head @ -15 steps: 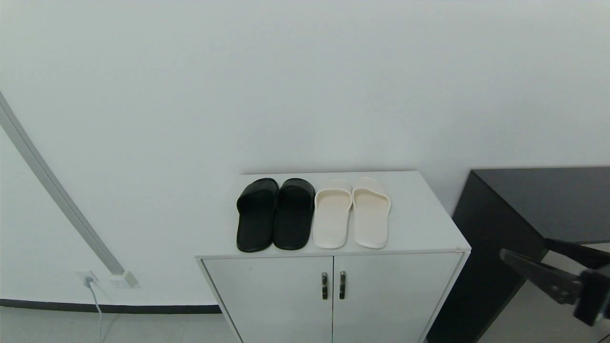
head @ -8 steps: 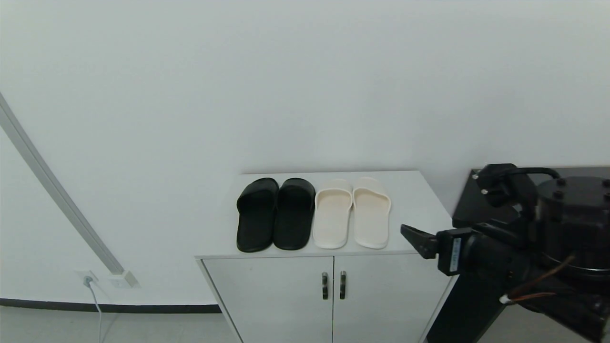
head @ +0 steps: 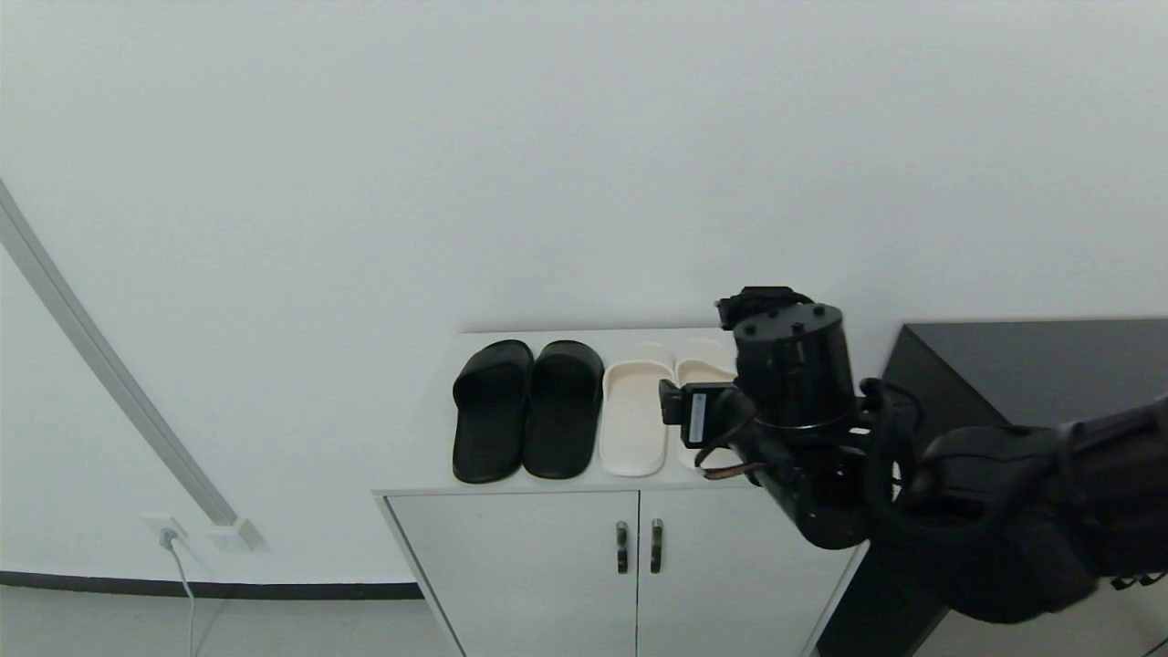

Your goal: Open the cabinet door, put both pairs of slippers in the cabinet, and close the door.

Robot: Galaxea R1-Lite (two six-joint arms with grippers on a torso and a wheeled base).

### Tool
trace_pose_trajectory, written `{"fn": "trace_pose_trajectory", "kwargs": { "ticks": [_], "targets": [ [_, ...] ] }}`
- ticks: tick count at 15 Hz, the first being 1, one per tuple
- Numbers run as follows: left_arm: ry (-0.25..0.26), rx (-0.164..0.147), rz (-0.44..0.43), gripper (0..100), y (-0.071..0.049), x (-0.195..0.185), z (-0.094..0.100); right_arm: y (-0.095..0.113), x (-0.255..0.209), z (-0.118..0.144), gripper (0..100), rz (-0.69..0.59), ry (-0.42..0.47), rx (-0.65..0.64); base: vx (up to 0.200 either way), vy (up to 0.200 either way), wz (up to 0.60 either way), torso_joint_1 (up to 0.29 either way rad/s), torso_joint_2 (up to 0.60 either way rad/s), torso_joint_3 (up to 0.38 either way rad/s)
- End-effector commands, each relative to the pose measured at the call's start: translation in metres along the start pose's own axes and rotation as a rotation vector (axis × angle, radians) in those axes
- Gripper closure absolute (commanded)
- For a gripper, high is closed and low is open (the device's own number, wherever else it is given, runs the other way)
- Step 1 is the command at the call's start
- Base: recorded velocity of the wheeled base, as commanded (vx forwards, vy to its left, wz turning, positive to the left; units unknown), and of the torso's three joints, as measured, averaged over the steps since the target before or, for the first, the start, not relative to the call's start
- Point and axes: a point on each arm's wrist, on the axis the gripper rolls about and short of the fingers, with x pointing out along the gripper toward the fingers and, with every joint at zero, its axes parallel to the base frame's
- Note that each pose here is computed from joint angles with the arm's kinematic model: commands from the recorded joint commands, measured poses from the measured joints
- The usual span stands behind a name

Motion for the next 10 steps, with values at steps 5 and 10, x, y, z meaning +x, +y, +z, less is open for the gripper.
{"fn": "trace_pose_trajectory", "kwargs": {
  "ticks": [5,10],
  "targets": [
    [0.0,0.0,0.0,100,0.0,0.0,0.0,0.019,0.084,-0.033,0,-0.116,0.011,-0.01,0.0,0.0,0.0,0.0,0.0,0.0],
    [0.0,-0.002,0.0,100,0.0,0.0,0.0,0.021,0.105,-0.039,0,-0.131,0.002,0.001,0.0,0.0,0.0,0.0,0.0,0.0]
  ]
}}
